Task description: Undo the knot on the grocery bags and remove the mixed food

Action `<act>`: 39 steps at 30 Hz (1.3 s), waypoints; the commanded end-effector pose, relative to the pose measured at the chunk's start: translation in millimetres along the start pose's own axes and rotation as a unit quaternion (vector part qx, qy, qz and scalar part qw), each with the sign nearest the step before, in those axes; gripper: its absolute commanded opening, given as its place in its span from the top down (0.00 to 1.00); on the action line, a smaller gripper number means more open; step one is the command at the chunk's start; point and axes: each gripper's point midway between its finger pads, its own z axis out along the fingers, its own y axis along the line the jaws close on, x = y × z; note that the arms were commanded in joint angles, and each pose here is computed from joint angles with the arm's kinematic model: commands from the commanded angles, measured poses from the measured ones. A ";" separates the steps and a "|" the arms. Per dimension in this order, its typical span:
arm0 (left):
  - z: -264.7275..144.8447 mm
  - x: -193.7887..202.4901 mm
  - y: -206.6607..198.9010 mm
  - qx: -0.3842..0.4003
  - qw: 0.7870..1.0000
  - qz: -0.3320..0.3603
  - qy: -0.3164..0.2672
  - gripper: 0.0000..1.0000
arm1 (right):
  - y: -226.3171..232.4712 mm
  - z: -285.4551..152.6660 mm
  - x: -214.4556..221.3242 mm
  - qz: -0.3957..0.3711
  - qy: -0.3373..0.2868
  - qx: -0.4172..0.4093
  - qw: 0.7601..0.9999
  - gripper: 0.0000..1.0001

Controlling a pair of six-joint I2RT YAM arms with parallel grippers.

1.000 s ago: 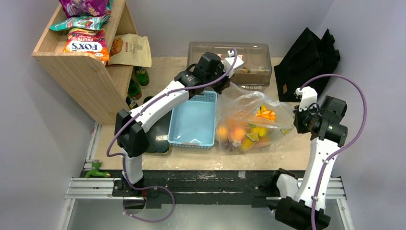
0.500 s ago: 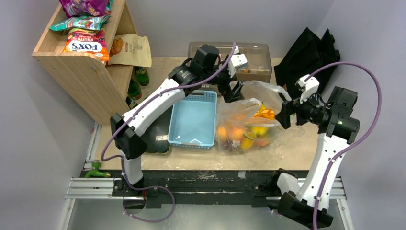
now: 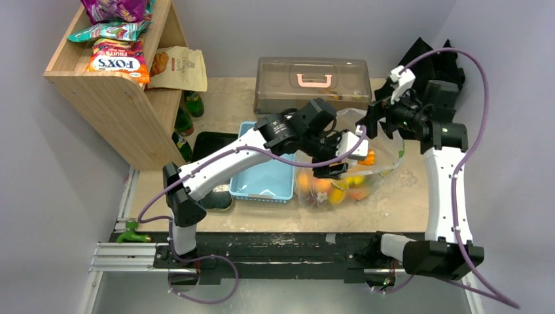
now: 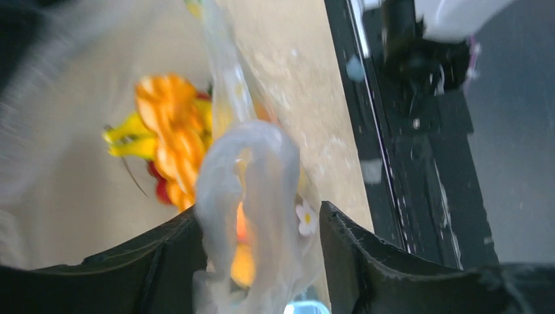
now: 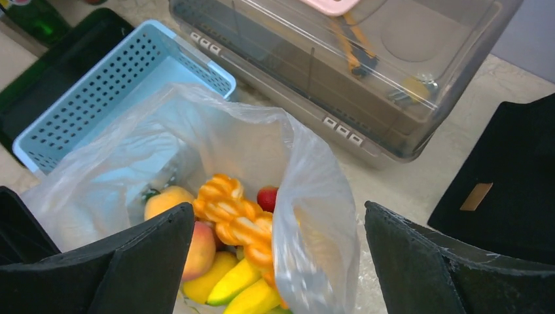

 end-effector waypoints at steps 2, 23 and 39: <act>-22.8 47.8 -22.8 0.020 0.998 0.001 0.062 0.51 | -30.5 23.4 4.8 -0.058 0.043 0.057 0.996 0.01; -45.0 171.4 -96.6 0.093 0.978 0.087 0.166 0.94 | -9.1 24.4 83.4 0.020 0.180 -0.033 0.983 1.00; -101.1 90.2 -67.5 -0.117 0.984 0.127 -0.044 0.22 | -11.6 8.7 6.8 0.122 0.046 -0.036 0.991 1.00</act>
